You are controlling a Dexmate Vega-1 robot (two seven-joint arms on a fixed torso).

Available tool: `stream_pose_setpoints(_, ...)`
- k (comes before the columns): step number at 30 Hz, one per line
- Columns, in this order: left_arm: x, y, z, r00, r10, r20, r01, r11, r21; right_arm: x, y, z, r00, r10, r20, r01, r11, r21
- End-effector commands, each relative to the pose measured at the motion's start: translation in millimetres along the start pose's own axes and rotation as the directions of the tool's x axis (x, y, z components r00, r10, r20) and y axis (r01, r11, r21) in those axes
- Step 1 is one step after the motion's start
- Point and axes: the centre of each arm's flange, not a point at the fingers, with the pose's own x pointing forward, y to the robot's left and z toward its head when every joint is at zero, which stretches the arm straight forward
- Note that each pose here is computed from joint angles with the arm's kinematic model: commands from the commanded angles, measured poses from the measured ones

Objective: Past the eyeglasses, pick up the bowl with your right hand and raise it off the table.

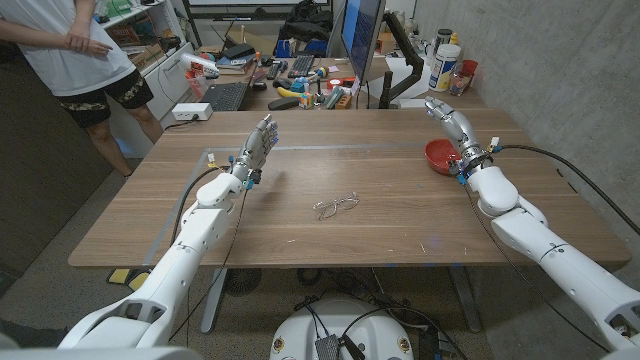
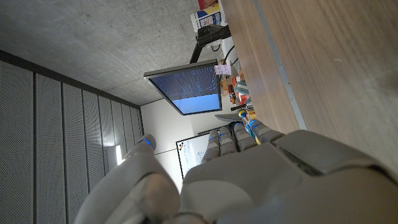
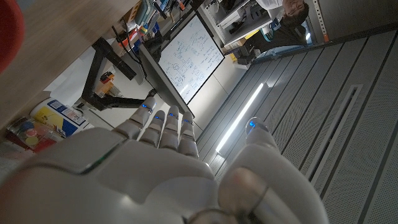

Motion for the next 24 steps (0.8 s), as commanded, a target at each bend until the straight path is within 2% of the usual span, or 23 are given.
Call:
stream_pose_setpoints(1, -0.2, 1.8, 1.4, 1.0, 0.002, 0.003, -0.002, 1.0, -0.001, -1.5, -3.4, 0.0, 1.0, 0.012, -0.005, -0.012, 0.999, -0.048)
stream_pose_setpoints(10, -4.7, 1.5, 2.6, 1.0, 0.003, 0.003, -0.003, 1.0, 0.001, -5.8, -5.8, 1.9, 0.999, 0.048, -0.008, -0.048, 0.993, -0.106)
stream_pose_setpoints(24, -3.9, -3.2, 3.0, 1.0, -0.006, 0.0, 0.006, 1.0, 0.006, -13.1, -9.9, 3.7, 0.999, 0.052, -0.005, -0.052, 0.981, -0.185)
